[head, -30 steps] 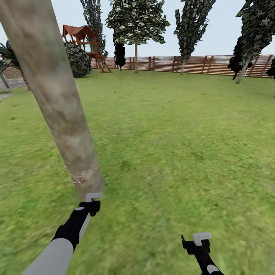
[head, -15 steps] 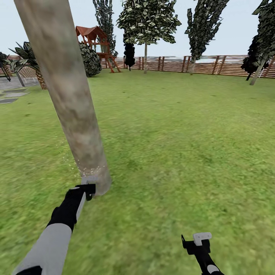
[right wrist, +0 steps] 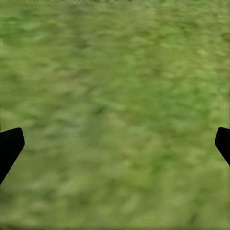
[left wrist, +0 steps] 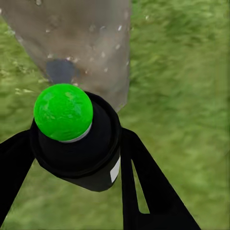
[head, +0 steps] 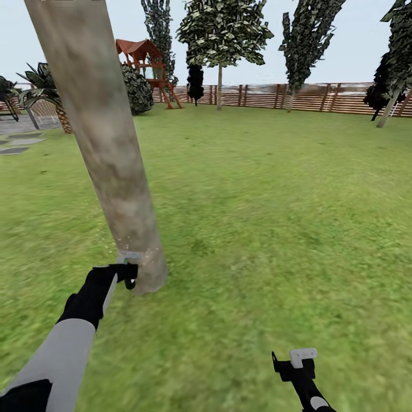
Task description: In the garden, pick up the pesticide atomizer on the floor and spray pesticide onto both trees until each tree trunk is fully covered.
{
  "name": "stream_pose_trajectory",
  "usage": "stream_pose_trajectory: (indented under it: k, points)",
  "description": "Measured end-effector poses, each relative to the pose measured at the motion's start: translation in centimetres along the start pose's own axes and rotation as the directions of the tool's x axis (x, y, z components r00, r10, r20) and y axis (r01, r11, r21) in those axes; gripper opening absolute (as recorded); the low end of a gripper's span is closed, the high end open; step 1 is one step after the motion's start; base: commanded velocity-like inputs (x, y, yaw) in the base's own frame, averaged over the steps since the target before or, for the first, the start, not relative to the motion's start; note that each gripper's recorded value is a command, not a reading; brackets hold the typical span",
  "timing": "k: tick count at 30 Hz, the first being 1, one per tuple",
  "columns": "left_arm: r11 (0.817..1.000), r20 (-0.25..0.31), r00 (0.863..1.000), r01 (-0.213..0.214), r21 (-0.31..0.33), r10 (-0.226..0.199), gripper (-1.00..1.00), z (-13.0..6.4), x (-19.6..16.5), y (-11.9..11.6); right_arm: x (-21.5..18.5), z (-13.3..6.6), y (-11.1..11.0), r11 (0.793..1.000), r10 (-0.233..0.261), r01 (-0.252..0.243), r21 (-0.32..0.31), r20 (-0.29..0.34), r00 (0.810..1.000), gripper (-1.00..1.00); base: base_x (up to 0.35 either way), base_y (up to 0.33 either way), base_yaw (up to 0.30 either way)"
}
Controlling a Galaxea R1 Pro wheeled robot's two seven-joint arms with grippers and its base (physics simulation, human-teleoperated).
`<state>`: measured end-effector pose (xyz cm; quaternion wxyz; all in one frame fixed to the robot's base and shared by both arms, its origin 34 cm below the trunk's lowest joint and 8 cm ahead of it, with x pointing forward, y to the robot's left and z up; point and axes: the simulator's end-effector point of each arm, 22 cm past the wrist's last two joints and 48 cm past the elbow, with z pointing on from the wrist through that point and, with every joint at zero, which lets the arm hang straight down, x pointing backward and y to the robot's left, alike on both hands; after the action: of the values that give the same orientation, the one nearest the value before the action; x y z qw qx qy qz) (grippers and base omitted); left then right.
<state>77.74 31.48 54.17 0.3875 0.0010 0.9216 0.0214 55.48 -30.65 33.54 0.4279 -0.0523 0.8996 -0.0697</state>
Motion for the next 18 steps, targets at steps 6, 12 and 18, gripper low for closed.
stream_pose_trajectory:
  k: [6, 12, 18]
  points:
    - [1.0, 0.0, 1.0, -0.004, -0.023, 0.004, -1.0, -0.1, -0.3, 1.6, 0.0, 0.0, 0.0, 1.0, 0.0, 0.0, 0.0, 0.0, 1.0, 1.0, 0.0, 0.0, 0.263]
    - [1.0, 0.003, 1.0, -0.005, -0.016, 0.005, -1.0, -0.1, -0.5, 1.1, 0.0, 0.0, 0.0, 1.0, 0.0, 0.0, 0.001, 0.0, 1.0, 1.0, 0.072, -0.069, 0.077]
    - [1.0, 0.012, 1.0, -0.005, -0.009, 0.005, -1.0, -0.2, -1.1, 0.4, 0.0, 0.0, -0.2, 1.0, -0.001, 0.001, 0.004, 0.0, 1.0, 1.0, 0.133, -0.23, 0.001]
